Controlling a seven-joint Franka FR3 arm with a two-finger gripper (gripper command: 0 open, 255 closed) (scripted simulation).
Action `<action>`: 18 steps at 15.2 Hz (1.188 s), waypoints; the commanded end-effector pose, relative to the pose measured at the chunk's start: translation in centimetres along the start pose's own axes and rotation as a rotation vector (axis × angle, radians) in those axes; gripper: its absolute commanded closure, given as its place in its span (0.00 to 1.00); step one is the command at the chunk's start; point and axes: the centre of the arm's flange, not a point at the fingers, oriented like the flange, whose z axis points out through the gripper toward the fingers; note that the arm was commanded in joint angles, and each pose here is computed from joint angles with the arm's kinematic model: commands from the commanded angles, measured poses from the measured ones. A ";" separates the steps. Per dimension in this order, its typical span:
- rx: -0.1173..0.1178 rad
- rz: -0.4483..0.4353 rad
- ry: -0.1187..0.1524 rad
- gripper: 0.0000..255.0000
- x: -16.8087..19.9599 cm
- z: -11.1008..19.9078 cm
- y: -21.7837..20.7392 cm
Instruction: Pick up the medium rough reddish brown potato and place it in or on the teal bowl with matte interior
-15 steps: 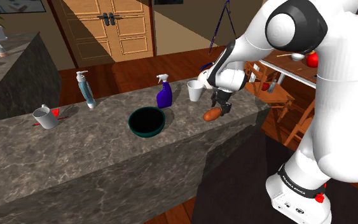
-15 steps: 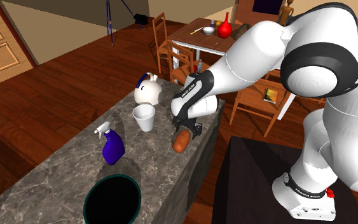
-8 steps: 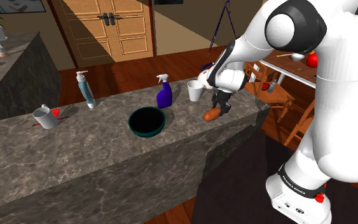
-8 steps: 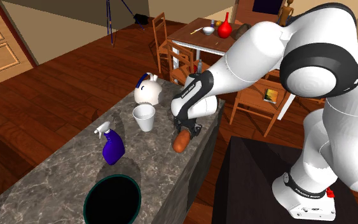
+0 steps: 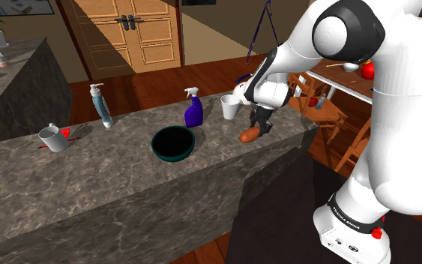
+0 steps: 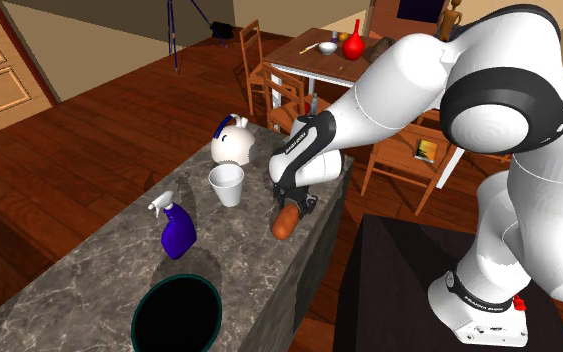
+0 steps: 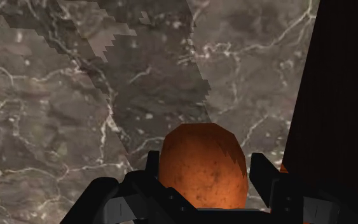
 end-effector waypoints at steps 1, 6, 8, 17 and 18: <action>0.001 -0.001 0.001 1.00 0.1 0.0 0.0; 0.001 -0.001 0.001 1.00 0.4 -2.6 0.2; 0.001 -0.001 0.001 1.00 0.5 -3.6 0.2; 0.001 -0.001 0.001 1.00 1.1 -8.3 0.6; 0.001 -0.001 0.001 1.00 1.2 -8.8 0.6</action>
